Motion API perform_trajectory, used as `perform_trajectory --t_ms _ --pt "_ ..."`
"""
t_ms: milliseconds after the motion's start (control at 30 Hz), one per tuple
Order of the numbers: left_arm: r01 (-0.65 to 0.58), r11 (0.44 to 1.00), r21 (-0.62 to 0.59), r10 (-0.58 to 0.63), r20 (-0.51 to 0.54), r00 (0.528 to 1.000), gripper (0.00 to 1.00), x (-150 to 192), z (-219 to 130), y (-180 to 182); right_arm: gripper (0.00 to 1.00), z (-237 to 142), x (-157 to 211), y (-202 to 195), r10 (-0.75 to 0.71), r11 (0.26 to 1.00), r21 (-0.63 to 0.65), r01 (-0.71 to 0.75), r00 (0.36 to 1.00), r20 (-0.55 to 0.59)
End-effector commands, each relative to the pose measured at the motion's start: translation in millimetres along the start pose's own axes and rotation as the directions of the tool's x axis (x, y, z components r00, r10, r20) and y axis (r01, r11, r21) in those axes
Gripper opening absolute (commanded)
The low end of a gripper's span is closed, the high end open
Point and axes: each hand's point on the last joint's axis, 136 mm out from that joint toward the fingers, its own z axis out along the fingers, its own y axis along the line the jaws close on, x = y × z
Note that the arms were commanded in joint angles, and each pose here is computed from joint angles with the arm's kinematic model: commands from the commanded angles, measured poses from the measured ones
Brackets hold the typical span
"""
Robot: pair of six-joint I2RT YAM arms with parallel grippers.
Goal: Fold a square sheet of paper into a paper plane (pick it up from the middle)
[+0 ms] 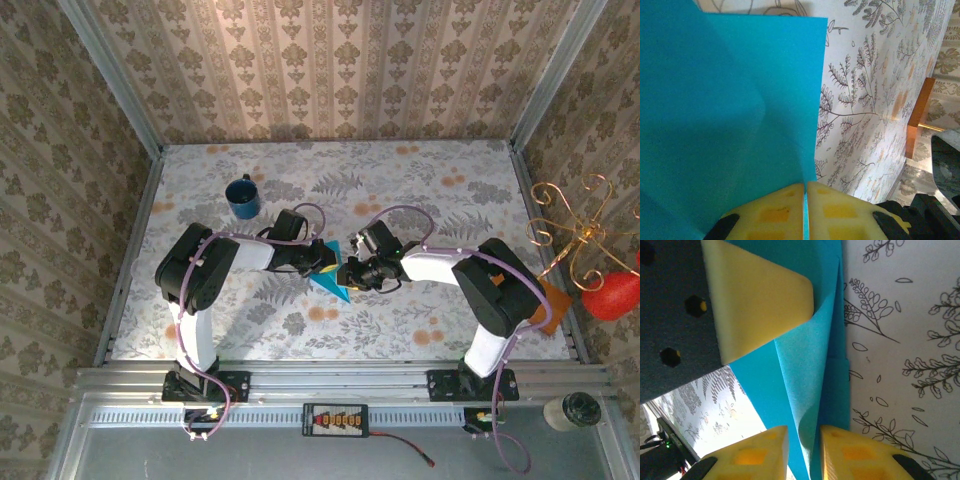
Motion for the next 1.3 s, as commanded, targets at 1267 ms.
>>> perform_trajectory --t_ms 1267 --pt "-0.010 1.000 -0.025 0.010 -0.003 1.000 0.12 0 -10 -7 0.14 16 26 -53 0.207 0.978 0.012 -0.207 0.974 -0.090"
